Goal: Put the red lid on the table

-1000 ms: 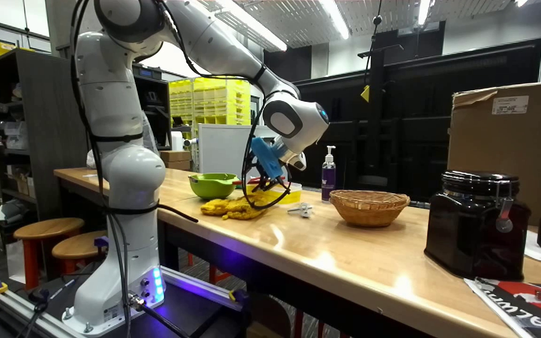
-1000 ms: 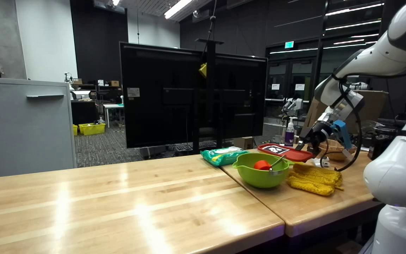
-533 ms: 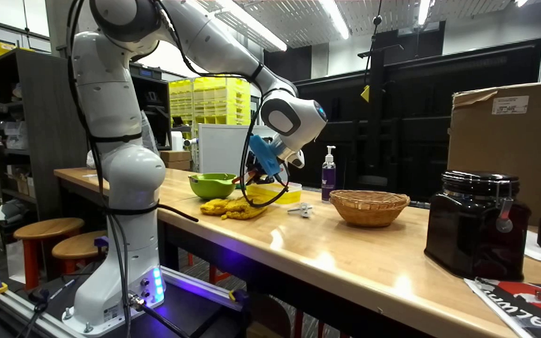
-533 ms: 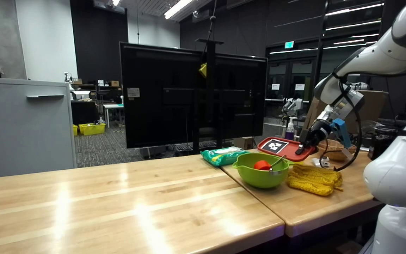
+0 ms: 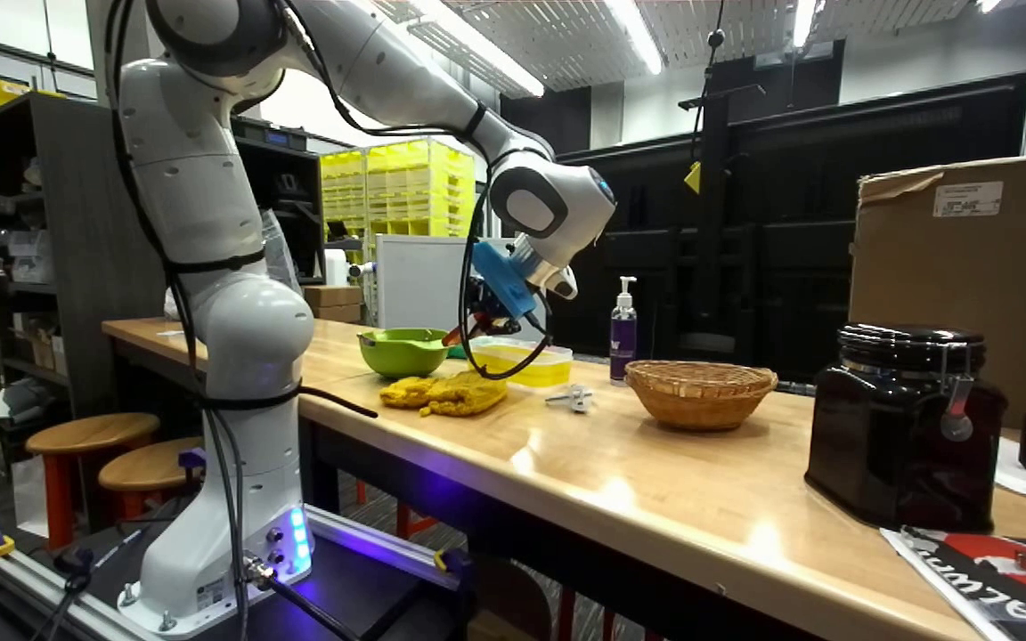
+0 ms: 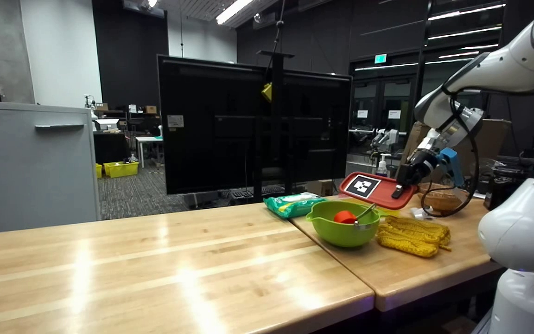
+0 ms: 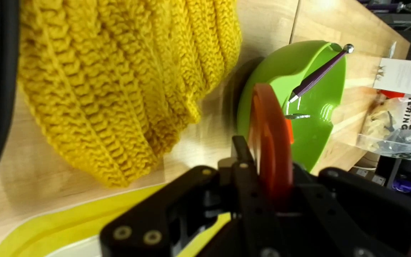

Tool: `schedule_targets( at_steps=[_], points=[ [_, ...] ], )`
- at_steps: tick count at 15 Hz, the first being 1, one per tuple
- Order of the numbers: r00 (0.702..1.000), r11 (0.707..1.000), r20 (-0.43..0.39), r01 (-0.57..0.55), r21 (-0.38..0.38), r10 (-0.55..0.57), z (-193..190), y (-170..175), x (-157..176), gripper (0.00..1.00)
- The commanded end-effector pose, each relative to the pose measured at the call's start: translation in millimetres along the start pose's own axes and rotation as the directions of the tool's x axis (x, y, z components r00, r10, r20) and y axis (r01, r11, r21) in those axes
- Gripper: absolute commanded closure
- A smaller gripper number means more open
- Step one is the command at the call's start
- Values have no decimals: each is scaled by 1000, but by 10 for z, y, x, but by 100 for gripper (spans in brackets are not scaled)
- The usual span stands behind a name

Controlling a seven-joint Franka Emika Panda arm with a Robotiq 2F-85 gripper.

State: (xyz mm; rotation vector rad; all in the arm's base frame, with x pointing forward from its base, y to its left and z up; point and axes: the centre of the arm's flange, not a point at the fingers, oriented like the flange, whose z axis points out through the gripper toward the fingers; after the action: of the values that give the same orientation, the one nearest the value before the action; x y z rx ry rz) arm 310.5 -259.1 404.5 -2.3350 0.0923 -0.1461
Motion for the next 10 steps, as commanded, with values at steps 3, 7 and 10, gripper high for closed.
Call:
schedule_targets(
  at_steps=[3,7,10],
  points=[
    [997,997,35,72,-32,-71,-309,-350,-62,98],
    [990,992,51,128,6,-129,-338,-610,-41,98],
    [985,987,75,156,24,-158,-157,-914,35,98]
  ],
)
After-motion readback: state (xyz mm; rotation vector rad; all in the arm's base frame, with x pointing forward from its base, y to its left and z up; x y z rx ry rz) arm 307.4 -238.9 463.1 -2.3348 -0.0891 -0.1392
